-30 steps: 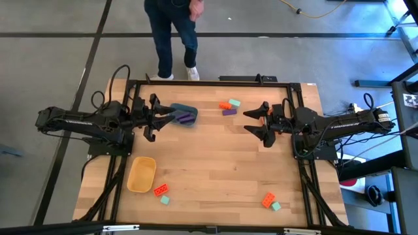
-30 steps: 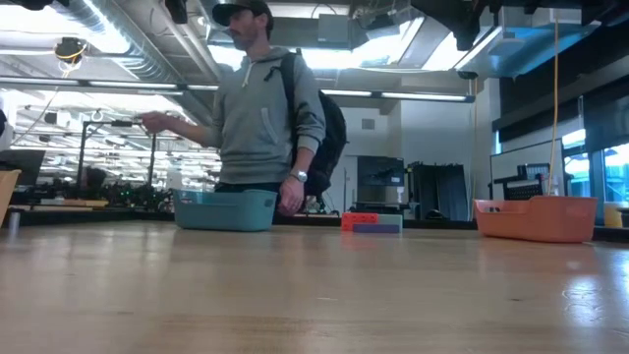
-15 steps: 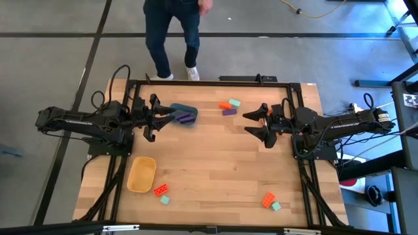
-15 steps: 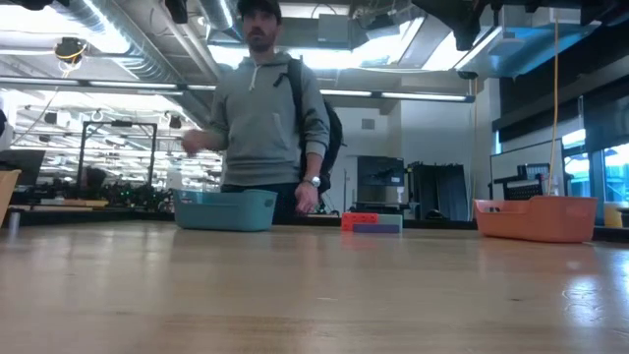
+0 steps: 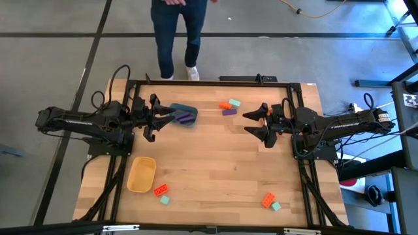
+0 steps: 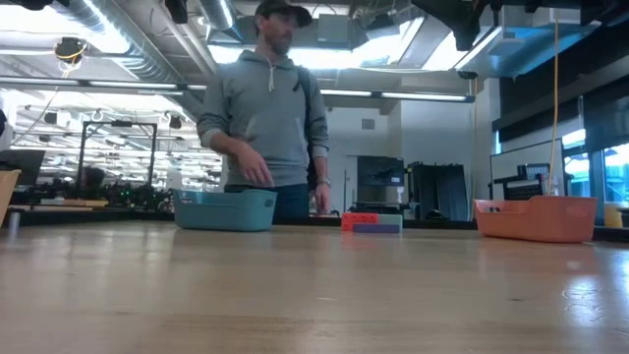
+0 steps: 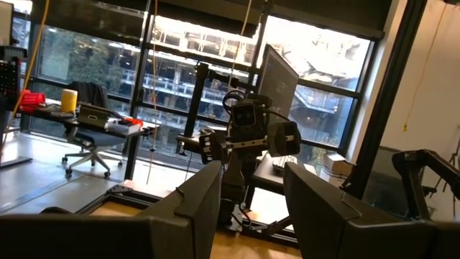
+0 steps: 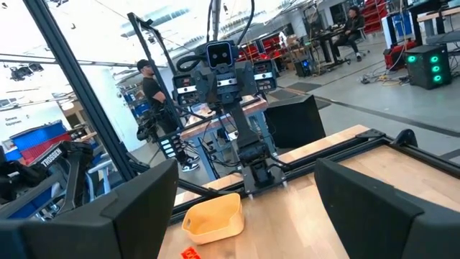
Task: Sort & place blocks by color
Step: Put the violet rectangle block into the blue bin
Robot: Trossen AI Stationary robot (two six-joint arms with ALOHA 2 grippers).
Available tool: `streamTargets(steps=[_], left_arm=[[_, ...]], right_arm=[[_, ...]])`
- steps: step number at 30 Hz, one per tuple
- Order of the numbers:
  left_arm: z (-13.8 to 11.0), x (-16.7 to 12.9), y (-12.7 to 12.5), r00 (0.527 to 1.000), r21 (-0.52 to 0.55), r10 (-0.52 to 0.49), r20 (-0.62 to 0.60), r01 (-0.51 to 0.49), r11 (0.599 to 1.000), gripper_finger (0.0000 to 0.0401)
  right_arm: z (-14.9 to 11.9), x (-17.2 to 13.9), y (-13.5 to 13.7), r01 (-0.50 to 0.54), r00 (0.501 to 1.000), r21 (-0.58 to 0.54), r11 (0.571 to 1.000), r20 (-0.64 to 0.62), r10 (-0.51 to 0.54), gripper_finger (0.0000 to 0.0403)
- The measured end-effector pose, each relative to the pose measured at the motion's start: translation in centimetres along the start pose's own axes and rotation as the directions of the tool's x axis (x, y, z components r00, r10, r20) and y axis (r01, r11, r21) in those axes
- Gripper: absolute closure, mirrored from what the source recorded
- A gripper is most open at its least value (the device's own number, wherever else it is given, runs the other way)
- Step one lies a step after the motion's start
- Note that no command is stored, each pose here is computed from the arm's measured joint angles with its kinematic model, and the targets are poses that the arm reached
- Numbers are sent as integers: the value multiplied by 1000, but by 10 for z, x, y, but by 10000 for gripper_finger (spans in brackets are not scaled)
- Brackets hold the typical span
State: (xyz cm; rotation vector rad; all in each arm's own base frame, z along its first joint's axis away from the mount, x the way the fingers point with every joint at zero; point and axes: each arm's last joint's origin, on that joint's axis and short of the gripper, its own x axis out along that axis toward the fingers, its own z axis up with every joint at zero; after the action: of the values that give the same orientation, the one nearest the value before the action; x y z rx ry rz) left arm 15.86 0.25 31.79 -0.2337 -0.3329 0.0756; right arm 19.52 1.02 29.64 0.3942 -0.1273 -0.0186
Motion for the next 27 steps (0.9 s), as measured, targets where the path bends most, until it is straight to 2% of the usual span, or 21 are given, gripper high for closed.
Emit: streamTargets(steps=[10,18,22,27], left_arm=[[0,0,0,1000,-2,0,0,0,1000,257],[0,0,0,1000,-2,0,0,0,1000,257],[0,0,0,1000,-2,1,0,-1,1000,257],[0,0,0,1000,-1,1,0,-1,1000,257]], right_arm=[[0,0,0,1,1000,1,1000,0,-1,74],[-4,3,-1,23,999,76,997,-30,-20,74],[-3,15,0,119,970,37,992,-215,-109,74],[5,39,7,157,862,-136,978,-464,-203,74]])
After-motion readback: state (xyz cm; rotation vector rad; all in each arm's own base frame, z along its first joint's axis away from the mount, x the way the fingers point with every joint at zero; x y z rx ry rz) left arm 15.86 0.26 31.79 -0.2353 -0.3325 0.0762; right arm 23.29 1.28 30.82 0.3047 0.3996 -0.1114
